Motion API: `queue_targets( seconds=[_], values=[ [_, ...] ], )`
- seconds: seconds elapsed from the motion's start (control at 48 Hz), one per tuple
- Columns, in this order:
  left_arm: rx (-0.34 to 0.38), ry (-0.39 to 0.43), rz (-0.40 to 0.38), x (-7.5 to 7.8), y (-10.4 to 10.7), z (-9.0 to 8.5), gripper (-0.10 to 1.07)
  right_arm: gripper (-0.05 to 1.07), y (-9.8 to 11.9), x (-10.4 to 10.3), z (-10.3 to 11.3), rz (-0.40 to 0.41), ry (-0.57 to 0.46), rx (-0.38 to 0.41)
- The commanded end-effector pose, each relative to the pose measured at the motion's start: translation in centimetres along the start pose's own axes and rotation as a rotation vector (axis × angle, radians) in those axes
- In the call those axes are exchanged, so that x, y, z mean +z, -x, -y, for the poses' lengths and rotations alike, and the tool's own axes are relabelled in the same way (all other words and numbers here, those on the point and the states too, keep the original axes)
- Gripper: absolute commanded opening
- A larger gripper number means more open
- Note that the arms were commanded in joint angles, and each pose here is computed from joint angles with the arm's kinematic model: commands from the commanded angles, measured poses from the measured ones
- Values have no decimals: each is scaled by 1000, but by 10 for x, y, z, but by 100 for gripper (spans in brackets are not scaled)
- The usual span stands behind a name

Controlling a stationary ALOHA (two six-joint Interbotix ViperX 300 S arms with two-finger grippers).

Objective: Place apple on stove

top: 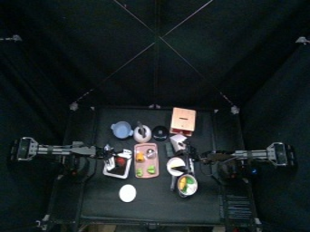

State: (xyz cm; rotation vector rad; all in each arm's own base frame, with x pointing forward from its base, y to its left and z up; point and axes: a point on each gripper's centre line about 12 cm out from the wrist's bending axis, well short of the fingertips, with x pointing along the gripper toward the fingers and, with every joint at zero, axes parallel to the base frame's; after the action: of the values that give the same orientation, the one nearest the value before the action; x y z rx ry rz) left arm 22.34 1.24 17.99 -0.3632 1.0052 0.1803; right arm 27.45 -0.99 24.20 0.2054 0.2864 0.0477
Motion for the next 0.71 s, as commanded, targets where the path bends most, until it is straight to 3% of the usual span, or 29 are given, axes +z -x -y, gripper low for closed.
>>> queue_targets(
  seconds=[0.0,0.375,0.688],
  values=[
    [-8,3,7,3,-3,2,77,98,0,5,1,16,-4,-2],
    [14,15,-64,-3,-20,-1,80,98,0,5,1,16,-3,-3],
    [15,15,-69,-4,-22,-1,95,98,0,5,1,16,-3,-4]
  ],
)
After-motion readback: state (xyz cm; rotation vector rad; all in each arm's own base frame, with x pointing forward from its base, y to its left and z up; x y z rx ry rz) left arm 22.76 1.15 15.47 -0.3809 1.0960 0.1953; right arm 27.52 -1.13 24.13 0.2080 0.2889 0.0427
